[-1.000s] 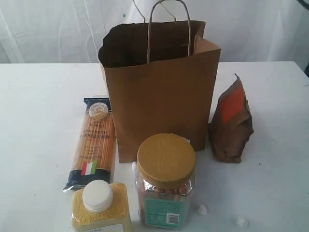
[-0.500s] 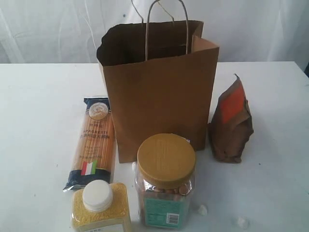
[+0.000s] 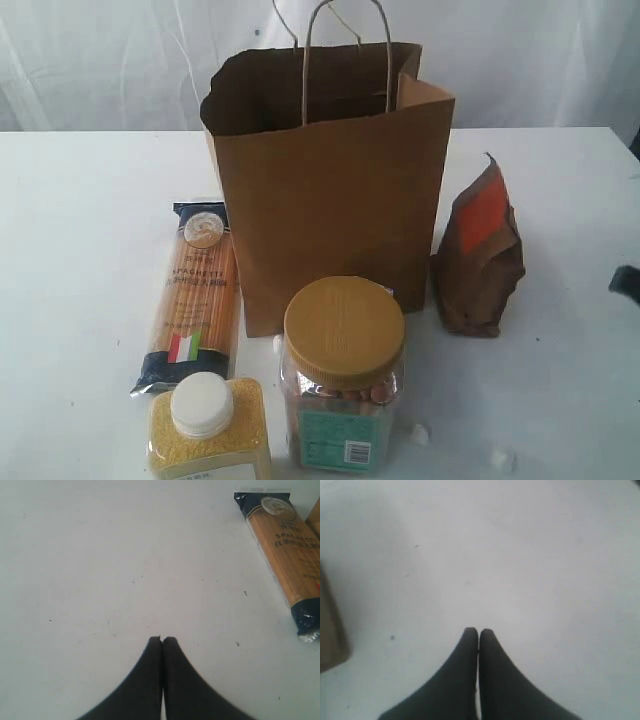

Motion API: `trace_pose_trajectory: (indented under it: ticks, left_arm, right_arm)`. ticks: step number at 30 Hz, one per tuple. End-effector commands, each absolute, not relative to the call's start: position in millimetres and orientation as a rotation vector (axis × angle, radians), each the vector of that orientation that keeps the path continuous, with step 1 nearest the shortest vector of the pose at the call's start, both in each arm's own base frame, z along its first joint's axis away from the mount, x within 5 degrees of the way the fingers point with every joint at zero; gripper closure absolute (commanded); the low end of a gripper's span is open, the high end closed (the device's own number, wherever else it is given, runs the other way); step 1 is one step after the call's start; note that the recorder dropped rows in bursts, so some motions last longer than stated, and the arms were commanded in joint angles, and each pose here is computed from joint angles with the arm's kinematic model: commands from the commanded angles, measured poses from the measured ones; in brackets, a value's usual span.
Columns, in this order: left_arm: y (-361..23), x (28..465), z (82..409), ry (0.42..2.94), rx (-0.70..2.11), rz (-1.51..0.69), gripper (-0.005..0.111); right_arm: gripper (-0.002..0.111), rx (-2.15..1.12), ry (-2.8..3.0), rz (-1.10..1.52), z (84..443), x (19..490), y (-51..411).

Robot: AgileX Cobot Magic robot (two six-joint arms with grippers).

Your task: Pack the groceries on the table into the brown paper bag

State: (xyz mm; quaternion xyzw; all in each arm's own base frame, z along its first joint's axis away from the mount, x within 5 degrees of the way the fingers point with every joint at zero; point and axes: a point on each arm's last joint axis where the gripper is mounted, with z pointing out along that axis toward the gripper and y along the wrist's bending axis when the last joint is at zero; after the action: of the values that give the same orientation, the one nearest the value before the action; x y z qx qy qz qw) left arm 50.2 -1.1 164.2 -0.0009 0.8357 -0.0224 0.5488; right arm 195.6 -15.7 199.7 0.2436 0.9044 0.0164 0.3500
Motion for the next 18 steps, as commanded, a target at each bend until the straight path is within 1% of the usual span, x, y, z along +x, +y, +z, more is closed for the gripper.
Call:
trace_pose_trajectory:
  ticks: [1,3,5,13,18]
  left_arm:
    - [-1,50,162,1.980,0.002,-0.056,0.107]
    - [-1,50,162,1.980,0.002,-0.056,0.107]
    - [-1,50,162,1.980,0.002,-0.056,0.107]
    - [-1,50,162,1.980,0.002,-0.056,0.107]
    - [-1,50,162,1.980,0.002,-0.056,0.107]
  right_arm:
    - [0.108,0.356,2.157,0.257,179,149,4]
    - [0.108,0.197,2.061,0.280,178,137,10]
    - [0.108,0.109,1.924,0.309,185,124,14]
    - [0.108,0.093,1.607,0.292,222,96,12]
    - [0.108,0.057,1.429,0.283,237,77,12]
